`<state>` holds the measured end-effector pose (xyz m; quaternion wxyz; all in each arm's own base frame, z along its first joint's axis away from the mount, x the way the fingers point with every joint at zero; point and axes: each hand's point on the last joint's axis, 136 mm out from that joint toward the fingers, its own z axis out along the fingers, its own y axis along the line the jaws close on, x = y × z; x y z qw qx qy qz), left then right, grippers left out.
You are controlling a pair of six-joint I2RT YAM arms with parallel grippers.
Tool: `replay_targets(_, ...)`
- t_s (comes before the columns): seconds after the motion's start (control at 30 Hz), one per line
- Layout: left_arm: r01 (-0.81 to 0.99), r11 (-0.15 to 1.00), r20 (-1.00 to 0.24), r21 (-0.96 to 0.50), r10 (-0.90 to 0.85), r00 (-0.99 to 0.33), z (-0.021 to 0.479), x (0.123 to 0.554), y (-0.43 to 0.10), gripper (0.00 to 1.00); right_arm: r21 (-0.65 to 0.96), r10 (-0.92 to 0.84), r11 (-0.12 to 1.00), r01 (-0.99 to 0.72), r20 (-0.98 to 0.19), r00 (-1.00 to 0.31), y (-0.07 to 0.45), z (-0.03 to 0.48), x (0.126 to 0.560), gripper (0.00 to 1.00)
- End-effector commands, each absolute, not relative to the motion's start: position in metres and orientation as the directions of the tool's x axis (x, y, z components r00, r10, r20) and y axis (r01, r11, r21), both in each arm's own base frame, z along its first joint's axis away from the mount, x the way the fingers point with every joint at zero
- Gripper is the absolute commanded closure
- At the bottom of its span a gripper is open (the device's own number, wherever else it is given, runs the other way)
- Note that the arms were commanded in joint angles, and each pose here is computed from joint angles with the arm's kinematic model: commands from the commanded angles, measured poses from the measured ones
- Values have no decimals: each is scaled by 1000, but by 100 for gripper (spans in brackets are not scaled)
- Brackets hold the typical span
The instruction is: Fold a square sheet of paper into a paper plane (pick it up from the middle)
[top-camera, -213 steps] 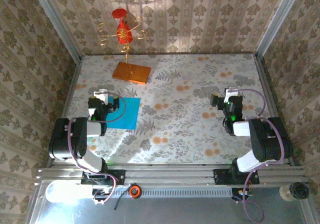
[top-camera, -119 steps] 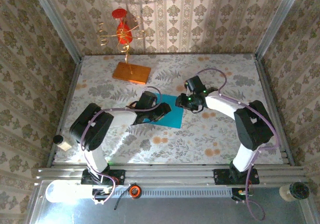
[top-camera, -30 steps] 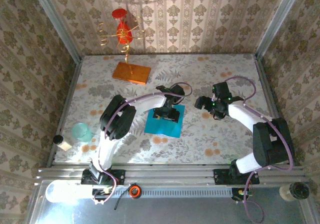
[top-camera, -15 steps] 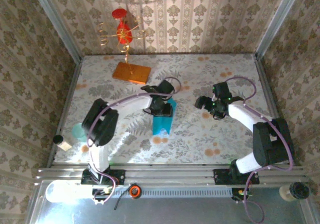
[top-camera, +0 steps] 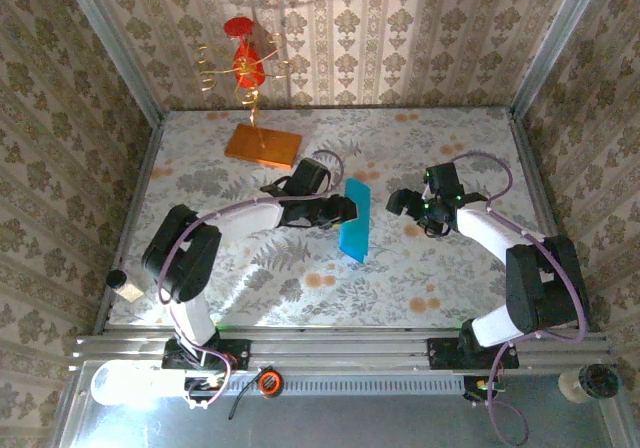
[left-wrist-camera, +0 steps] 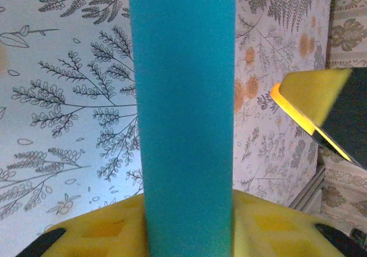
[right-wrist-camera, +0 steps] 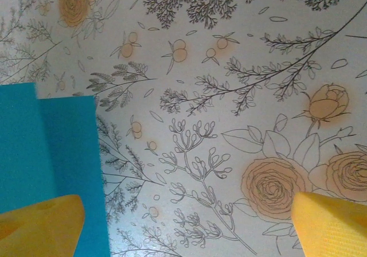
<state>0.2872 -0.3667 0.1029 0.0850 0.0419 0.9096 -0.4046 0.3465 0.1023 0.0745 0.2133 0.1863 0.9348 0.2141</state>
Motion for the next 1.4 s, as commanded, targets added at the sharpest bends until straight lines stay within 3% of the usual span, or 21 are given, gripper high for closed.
replay_targets(0.0,111,678,-162,-726,-11,-987,83,290,-364,63,518,450,819,246,-316,-835,106,82,347,6)
replay_targets(0.23,100,812,-153,-575,14,-988,37,284,-332,66,573,438,791,212,-290,-851,119,82,345,10)
replay_targets(0.5,136,869,-148,-476,73,-986,18,278,-321,70,601,418,775,196,-253,-872,136,75,340,21)
replay_targets(0.73,189,934,-117,-302,160,-980,-2,270,-310,69,604,410,772,200,-231,-882,143,68,339,27)
replay_targets(1.37,268,941,-75,-207,258,-963,-23,259,-304,64,599,413,773,208,-227,-882,143,66,340,28)
